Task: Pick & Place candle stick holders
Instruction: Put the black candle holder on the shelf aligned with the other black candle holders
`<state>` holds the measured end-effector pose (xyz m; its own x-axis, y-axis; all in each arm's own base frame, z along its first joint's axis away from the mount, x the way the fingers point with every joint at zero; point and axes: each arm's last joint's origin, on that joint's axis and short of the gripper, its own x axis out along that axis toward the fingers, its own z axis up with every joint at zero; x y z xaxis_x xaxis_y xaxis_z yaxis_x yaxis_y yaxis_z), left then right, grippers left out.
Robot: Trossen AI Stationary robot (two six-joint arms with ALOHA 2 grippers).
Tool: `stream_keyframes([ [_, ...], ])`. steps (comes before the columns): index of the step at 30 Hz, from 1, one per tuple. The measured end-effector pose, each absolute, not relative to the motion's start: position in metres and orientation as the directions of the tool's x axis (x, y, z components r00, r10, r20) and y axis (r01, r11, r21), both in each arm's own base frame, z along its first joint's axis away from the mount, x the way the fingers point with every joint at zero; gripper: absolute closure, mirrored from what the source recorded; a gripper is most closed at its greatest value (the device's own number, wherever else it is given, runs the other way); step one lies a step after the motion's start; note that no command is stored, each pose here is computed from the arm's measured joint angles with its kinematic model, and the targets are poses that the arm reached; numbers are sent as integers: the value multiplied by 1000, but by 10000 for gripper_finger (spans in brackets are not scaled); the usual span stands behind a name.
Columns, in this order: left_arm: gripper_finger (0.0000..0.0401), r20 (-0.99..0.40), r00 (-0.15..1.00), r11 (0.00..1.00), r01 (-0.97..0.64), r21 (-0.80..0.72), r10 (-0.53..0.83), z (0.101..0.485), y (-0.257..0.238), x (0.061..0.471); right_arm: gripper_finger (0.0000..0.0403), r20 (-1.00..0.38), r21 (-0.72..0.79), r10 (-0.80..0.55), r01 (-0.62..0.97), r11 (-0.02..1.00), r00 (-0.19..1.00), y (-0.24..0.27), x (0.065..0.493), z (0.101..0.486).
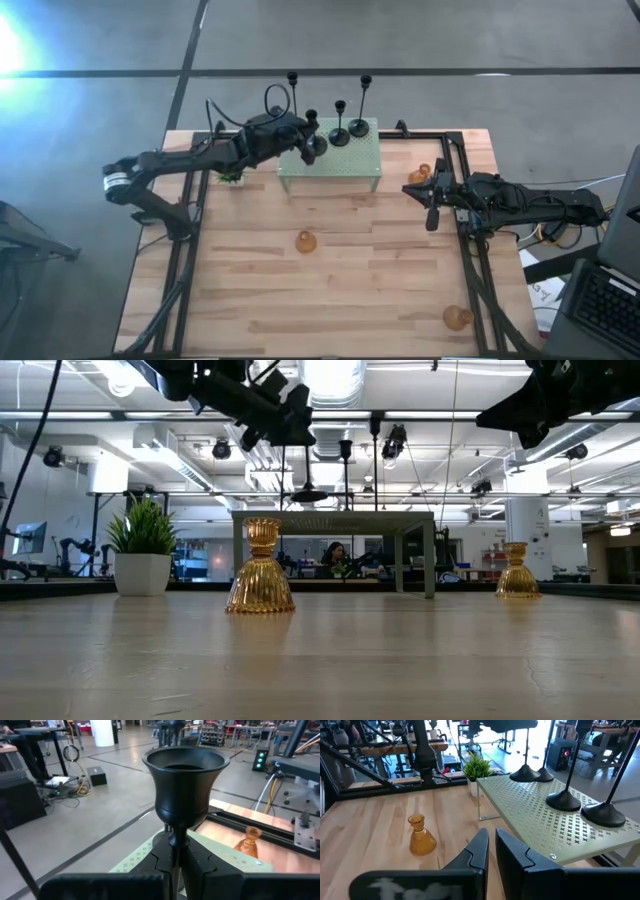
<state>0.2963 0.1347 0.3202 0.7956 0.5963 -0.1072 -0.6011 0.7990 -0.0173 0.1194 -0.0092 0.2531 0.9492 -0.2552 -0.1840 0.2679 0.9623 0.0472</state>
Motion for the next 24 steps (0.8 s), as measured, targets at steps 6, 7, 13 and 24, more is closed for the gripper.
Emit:
stream_keyframes([
  [6,383,-105,774,777,-629,-21,624,319,146,292,374,-184,46,-255,268,962,949,-9,119,253],
  [7,383,-105,770,773,-634,-22,629,319,147,292,374,-183,44,-255,267,963,949,-9,119,253],
  [13,383,-98,753,754,-656,-37,651,320,155,287,374,-172,32,-255,265,964,951,-9,120,254],
  [24,383,-102,772,774,-632,-28,627,319,157,287,374,-139,9,-256,259,966,957,-9,120,258],
])
